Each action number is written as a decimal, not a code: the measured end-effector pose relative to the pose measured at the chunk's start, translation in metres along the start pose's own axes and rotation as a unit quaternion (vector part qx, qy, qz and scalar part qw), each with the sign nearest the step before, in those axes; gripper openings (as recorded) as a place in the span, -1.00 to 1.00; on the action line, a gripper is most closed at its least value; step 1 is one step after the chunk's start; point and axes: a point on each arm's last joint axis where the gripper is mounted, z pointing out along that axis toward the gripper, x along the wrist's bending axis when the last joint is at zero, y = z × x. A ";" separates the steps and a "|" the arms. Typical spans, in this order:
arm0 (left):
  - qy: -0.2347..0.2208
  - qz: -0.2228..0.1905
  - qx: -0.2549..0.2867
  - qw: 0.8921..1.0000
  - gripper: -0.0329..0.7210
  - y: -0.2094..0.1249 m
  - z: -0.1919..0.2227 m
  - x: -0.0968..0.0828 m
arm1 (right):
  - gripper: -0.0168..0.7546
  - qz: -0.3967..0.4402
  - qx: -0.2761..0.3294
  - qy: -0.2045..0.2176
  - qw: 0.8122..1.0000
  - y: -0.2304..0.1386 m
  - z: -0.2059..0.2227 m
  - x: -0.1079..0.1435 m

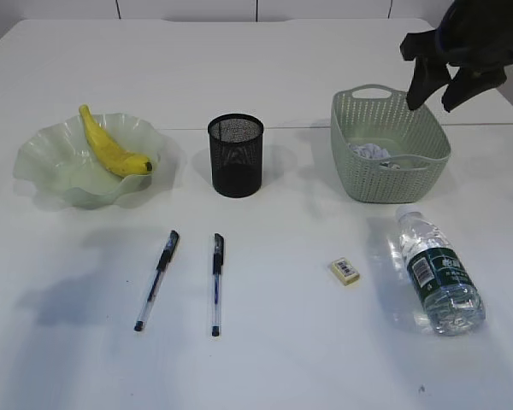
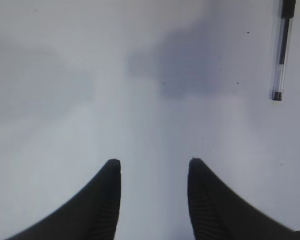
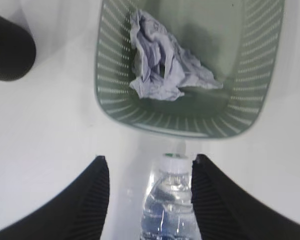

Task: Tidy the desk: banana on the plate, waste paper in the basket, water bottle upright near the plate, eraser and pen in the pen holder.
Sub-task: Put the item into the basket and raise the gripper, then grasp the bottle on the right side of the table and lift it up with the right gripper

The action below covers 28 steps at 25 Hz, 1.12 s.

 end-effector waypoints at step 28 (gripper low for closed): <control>0.002 0.002 0.002 1.000 -0.11 0.000 0.000 0.000 | 0.08 -0.005 0.120 -0.030 0.992 -0.081 0.036 0.015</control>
